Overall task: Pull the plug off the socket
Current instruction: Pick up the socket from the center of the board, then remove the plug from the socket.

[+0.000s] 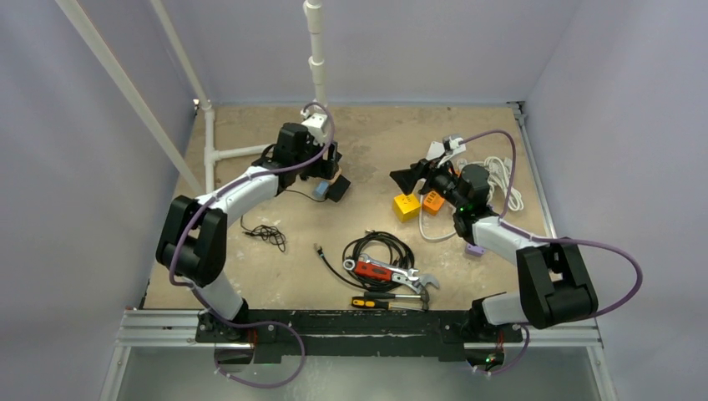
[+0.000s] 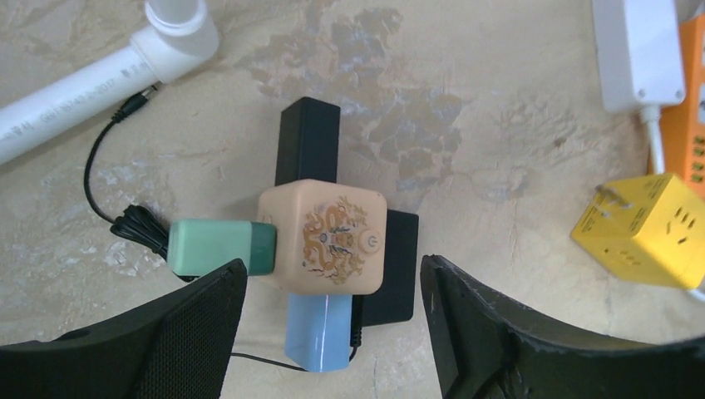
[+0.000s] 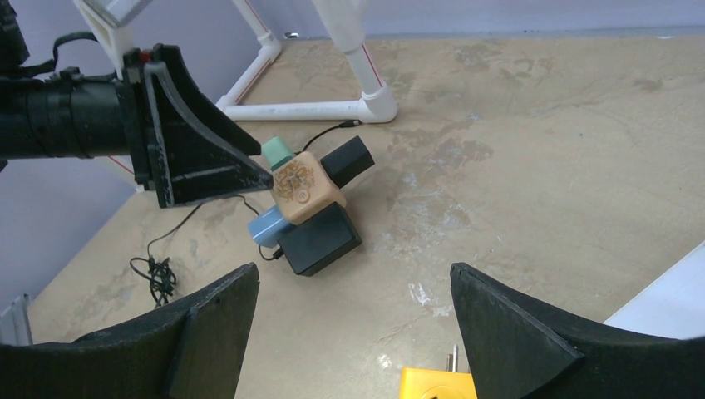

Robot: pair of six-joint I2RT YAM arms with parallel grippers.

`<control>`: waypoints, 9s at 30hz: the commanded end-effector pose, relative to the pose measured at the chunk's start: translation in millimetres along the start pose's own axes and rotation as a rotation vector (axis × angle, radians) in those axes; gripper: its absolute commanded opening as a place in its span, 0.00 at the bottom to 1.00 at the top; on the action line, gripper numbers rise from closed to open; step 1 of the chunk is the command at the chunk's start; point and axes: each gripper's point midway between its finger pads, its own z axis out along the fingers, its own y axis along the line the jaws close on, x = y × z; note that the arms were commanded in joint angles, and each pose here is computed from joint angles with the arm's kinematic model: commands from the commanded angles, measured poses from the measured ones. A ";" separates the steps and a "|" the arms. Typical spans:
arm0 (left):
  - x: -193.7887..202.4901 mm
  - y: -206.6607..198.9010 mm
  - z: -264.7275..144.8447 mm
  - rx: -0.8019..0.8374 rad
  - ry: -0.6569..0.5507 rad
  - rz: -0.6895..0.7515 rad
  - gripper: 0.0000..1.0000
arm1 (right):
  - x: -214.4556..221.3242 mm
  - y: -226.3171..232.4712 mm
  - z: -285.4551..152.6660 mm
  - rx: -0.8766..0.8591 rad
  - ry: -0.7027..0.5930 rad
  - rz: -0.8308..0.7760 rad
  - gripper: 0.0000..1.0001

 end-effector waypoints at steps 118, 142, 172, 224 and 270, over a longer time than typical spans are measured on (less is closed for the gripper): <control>6.5 -172.8 -175.1 0.497 -0.365 0.529 0.00 | 12.0 148.8 -37.1 -0.345 0.190 0.449 0.67; 12.8 -177.6 -172.8 0.511 -0.353 0.532 0.00 | 26.9 157.5 -19.6 -0.360 0.198 0.506 0.62; 14.8 -167.4 -154.0 0.394 -0.299 0.520 0.00 | -5.7 164.1 -17.9 -0.276 0.035 0.581 0.03; 32.3 -186.8 -168.4 0.555 -0.297 0.584 0.00 | -32.5 182.5 -44.1 -0.314 -0.023 0.540 0.00; 53.6 -197.5 -170.7 0.578 -0.234 0.680 0.00 | -8.6 151.7 -29.2 -0.264 0.036 0.513 0.00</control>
